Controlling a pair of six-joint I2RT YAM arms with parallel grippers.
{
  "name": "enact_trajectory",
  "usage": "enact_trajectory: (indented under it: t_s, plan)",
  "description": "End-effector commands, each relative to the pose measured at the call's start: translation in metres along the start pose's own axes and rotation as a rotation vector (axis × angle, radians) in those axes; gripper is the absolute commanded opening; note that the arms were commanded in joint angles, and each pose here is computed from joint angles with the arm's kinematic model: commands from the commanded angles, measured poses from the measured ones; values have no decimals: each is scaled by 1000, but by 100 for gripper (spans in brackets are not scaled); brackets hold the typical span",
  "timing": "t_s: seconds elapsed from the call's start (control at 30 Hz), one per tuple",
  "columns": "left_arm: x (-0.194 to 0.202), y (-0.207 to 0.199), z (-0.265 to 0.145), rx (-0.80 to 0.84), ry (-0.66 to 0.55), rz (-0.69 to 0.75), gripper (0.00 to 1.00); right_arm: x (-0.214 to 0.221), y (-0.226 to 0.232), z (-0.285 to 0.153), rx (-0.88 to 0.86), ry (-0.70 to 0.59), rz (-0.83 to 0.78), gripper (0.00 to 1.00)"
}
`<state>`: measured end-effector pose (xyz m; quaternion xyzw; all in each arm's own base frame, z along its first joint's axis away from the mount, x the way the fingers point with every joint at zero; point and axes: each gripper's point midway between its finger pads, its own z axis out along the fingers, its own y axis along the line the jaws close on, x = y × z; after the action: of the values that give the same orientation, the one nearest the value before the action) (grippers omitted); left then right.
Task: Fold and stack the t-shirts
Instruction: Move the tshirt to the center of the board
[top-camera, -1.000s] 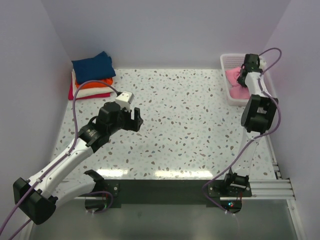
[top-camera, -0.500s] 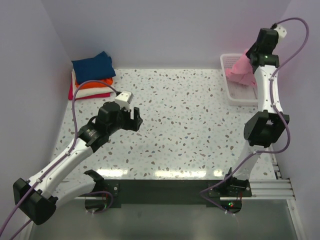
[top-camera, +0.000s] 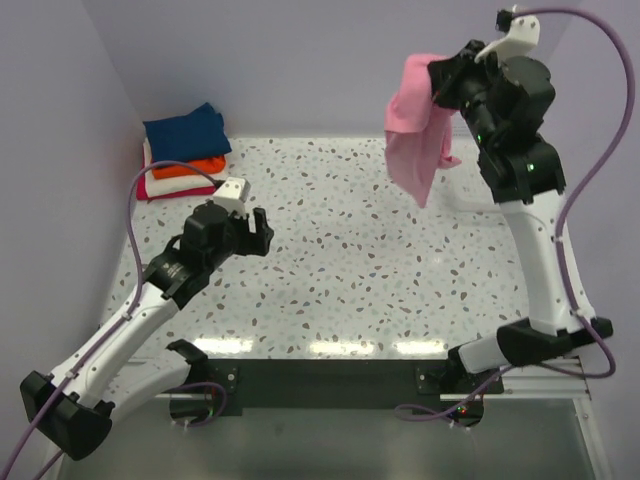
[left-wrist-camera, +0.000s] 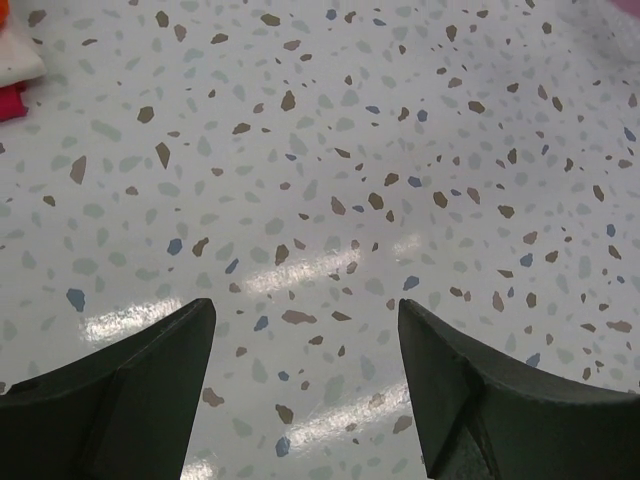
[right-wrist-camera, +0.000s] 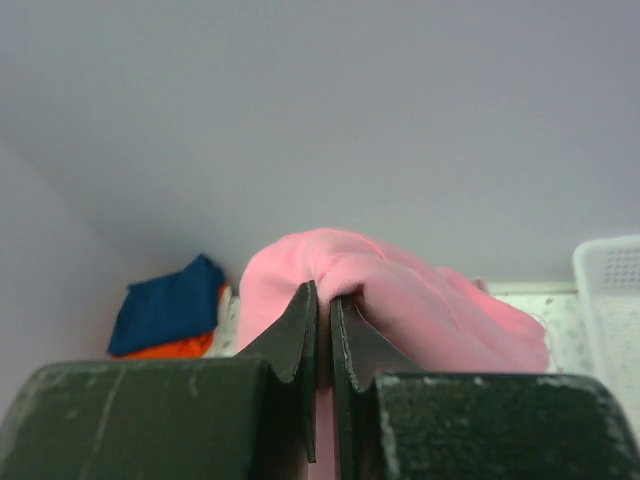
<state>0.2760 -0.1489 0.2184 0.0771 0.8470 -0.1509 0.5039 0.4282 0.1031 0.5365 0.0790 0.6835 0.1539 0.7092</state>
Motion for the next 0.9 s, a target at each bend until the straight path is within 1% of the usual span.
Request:
enact_trajectory:
  t_s: [0.0,0.07,0.1,0.17,0.2,0.23,0.27,0.3,0.33,0.37,0.4,0.43,0.47,0.5,0.57,0.6,0.63,0.7,0.77,0.83,0.87]
  plan:
    - [-8,10,-6,-49,-44,-60,79,24,25,-42,-143,30,83,0]
    - [-4,11,-7,-59,-35,-102,79,56,34,-57,-186,87,117,0]
    - [-4,11,-9,-60,-40,-118,79,98,32,-68,-206,176,145,0]
    - [6,11,-8,-62,-21,-162,79,139,39,-83,-237,258,163,0]
    - [9,10,-7,-56,-15,-192,80,183,32,-94,-224,347,167,0]
    - [18,10,-4,-53,0,-207,80,210,40,-104,-251,403,158,0]
    - [25,4,-2,-25,21,-220,80,234,38,-112,-242,452,144,0]
    - [33,2,2,-16,42,-250,80,276,26,-123,-210,540,118,0]
    - [46,0,8,-1,64,-262,80,297,19,-133,-185,590,91,5]
    - [59,-6,13,27,111,-277,79,326,2,-145,-136,657,67,26]
    - [78,-7,17,31,156,-304,79,336,-9,-152,-99,683,52,37]
    - [81,-12,21,60,153,-320,79,338,-24,-157,-43,672,32,48]
    - [93,-24,22,116,197,-332,79,352,-40,-169,4,713,2,55]
    - [102,-27,24,127,215,-360,79,353,-49,-172,35,709,-16,64]
    - [128,-38,26,160,273,-363,77,352,-68,-182,106,710,-58,66]
    - [142,-39,26,154,308,-373,77,352,-71,-184,112,713,-68,67]
    - [149,-41,27,154,321,-372,77,353,-71,-187,112,724,-67,67]
    - [168,-47,25,170,366,-373,76,362,-59,-194,44,762,-26,67]
    - [171,-54,26,197,360,-375,76,370,-48,-194,-6,777,5,67]
    - [169,-61,28,230,351,-375,76,387,-48,-198,2,828,-22,65]
    - [176,-62,31,226,376,-366,76,392,-47,-200,6,844,-33,65]
